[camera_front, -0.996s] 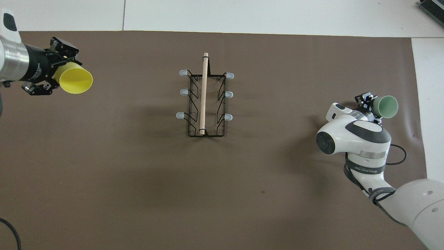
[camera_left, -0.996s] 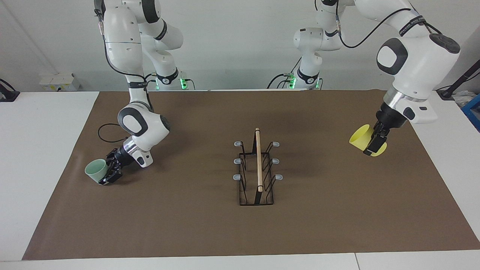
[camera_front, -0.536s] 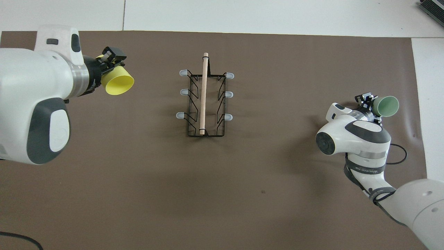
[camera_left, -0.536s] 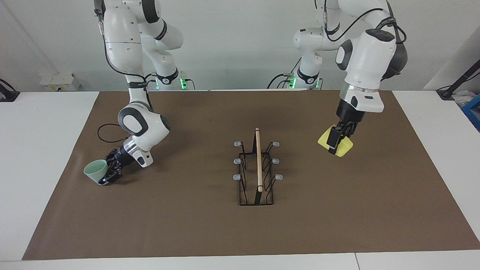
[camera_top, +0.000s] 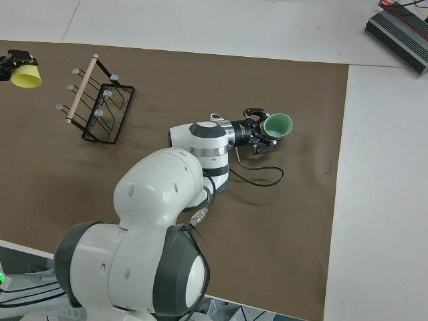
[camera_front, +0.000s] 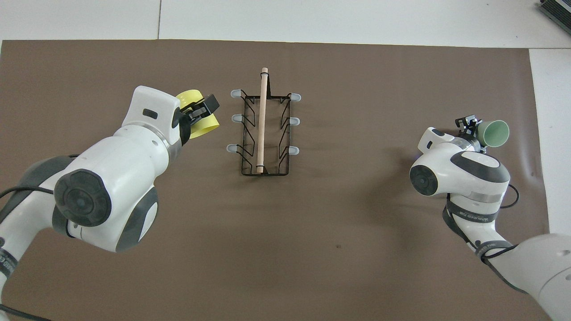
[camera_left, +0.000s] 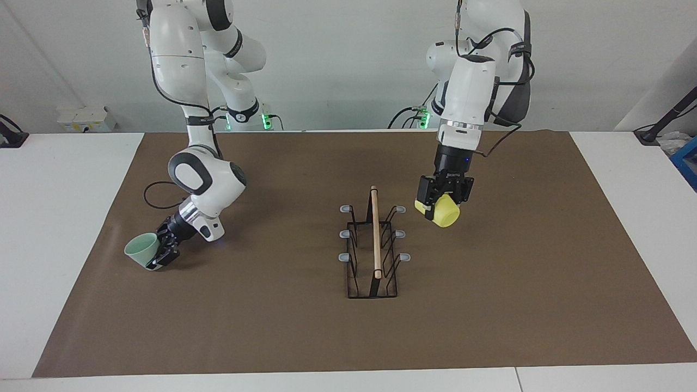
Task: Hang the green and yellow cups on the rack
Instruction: 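Carry the yellow cup to the rack while the right gripper lifts green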
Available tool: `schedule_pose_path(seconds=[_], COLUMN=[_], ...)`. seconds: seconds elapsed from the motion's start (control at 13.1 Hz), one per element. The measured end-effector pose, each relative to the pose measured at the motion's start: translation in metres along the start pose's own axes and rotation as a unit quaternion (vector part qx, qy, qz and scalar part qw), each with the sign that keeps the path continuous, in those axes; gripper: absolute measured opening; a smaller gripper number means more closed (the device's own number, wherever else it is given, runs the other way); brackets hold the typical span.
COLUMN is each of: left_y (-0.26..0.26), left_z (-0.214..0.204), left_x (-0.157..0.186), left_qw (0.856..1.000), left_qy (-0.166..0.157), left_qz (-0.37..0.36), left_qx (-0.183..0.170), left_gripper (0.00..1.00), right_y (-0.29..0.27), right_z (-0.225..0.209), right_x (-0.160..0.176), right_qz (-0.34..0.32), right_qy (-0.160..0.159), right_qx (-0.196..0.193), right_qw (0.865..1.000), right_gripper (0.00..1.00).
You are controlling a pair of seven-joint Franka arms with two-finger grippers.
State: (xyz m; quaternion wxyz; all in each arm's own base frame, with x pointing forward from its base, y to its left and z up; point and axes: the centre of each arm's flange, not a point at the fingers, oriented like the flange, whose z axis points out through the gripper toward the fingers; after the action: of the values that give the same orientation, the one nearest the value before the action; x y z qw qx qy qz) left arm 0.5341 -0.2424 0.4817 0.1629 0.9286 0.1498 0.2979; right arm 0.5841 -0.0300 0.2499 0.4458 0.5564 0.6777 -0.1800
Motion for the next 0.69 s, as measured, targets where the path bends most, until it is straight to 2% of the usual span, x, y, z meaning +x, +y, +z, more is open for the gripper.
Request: schedule_pose_path(seconds=[0.23,0.38,0.69], left_y=[-0.002,0.000,-0.003], left_z=[0.001,0.002,0.002], left_x=[-0.026,-0.039,-0.048], left_qw=[0.999,0.998,0.996], left_qy=[0.021,0.019,0.036], left_qz=[0.018,0.027,0.029], left_qx=[-0.038,-0.045,-0.072], left_gripper=[0.67,0.67,0.67], right_y=[0.012,0.026,0.060], right_z=[-0.018,-0.044,-0.122], right_x=[-0.017,-0.025,-0.042], right_qz=[0.038,0.074,0.156], right_qy=[0.053,0.110,0.241], right_qx=[0.021,0.045,0.094], right_qw=[0.998,0.990,0.953], right_gripper=[0.69,0.69,0.69])
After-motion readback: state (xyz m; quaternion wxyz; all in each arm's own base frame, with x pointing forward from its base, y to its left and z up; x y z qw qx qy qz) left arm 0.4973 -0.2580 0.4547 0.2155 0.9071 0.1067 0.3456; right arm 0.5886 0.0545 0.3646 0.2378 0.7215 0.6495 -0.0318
